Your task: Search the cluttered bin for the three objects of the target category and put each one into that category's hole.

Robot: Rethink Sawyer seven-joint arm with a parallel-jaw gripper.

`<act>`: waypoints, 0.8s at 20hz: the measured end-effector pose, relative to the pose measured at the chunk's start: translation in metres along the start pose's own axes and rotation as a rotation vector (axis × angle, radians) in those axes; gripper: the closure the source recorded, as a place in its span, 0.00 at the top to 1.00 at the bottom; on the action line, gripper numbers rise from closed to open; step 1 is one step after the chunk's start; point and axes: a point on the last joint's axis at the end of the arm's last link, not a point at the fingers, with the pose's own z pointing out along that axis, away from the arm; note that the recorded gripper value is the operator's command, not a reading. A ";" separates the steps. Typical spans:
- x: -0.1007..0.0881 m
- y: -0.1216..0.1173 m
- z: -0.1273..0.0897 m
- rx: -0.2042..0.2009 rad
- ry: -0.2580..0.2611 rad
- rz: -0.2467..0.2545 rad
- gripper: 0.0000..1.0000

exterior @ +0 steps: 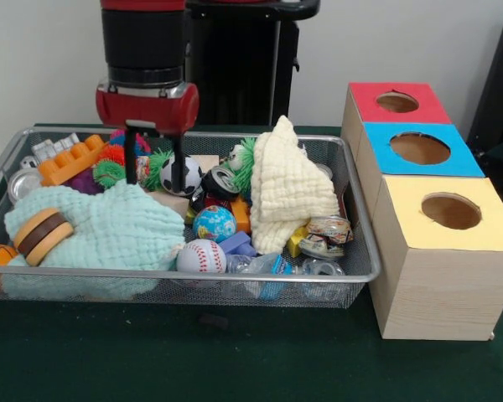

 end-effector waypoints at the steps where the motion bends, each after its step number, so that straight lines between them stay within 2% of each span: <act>1: -0.003 -0.002 0.002 -0.003 -0.001 0.003 1.00; 6: -0.029 -0.021 0.014 -0.021 0.006 0.039 1.00; 13: -0.062 -0.047 0.016 -0.020 0.054 0.075 1.00; 16: -0.075 -0.053 0.015 -0.014 0.039 0.070 1.00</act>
